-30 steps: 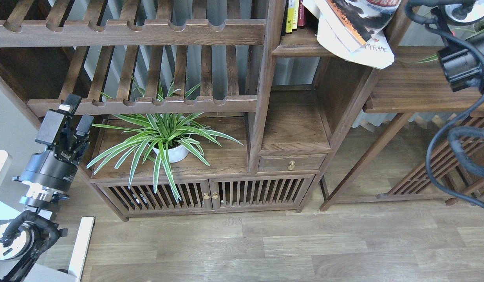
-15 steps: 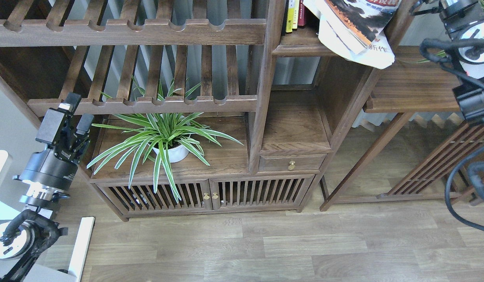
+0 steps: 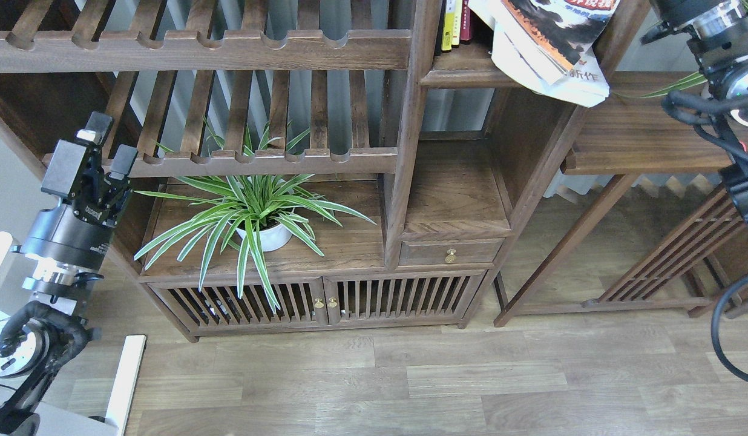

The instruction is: Organize books on shelf

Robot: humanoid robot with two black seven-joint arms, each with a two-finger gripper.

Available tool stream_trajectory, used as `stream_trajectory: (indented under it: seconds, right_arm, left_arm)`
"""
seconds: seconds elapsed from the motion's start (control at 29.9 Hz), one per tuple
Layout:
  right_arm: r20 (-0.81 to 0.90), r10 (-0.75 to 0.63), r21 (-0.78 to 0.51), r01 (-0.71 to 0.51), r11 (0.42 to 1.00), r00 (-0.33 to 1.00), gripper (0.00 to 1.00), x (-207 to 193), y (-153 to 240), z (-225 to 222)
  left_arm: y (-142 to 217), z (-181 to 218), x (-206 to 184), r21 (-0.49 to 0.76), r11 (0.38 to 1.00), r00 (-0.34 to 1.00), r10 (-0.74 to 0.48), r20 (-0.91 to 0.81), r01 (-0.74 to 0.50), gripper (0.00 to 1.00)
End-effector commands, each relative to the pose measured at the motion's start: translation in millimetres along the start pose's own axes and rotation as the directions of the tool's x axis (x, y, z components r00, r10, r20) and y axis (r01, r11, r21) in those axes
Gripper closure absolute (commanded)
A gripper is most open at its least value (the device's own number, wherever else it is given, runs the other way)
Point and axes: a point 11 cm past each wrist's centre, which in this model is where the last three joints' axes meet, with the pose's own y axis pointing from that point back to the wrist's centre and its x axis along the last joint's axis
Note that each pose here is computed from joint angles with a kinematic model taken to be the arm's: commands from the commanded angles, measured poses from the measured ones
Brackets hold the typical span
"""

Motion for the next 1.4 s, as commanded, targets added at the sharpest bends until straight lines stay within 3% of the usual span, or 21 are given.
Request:
stream_trajectory:
  seconds: [0.0, 0.17, 0.47, 0.77, 1.37]
  right_arm:
    - [-0.039, 0.037, -0.049, -0.039, 0.998, 0.999, 0.01, 9.6, 18.8, 6.9]
    - [-0.106, 0.082, -0.127, -0.095, 0.987, 0.991, 0.01, 22.7, 42.0, 17.8]
    - [-0.112, 0.094, -0.257, -0.121, 0.959, 0.989, 0.01, 24.6, 78.7, 64.9]
    - [-0.115, 0.059, -0.288, -0.09, 0.953, 0.992, 0.01, 12.7, 85.1, 76.7]
    - [-0.114, 0.059, -0.28, -0.089, 0.956, 0.992, 0.01, 11.4, 87.4, 77.7]
  left_arm:
    - [-19.1, -4.4, -13.8, 0.017, 0.998, 0.998, -0.057, -0.003, 0.057, 0.01]
    - [-43.1, -7.0, -34.2, 0.041, 0.991, 0.992, -0.129, 0.007, 0.128, 0.02]
    - [-48.7, -37.2, -45.0, 0.135, 0.976, 0.983, -0.177, 0.051, 0.168, 0.02]
    - [-75.0, -72.9, -71.1, 0.202, 0.942, 0.956, -0.286, 0.068, 0.267, 0.02]
    - [-77.5, -77.7, -73.9, 0.215, 0.937, 0.953, -0.295, 0.063, 0.276, 0.02]
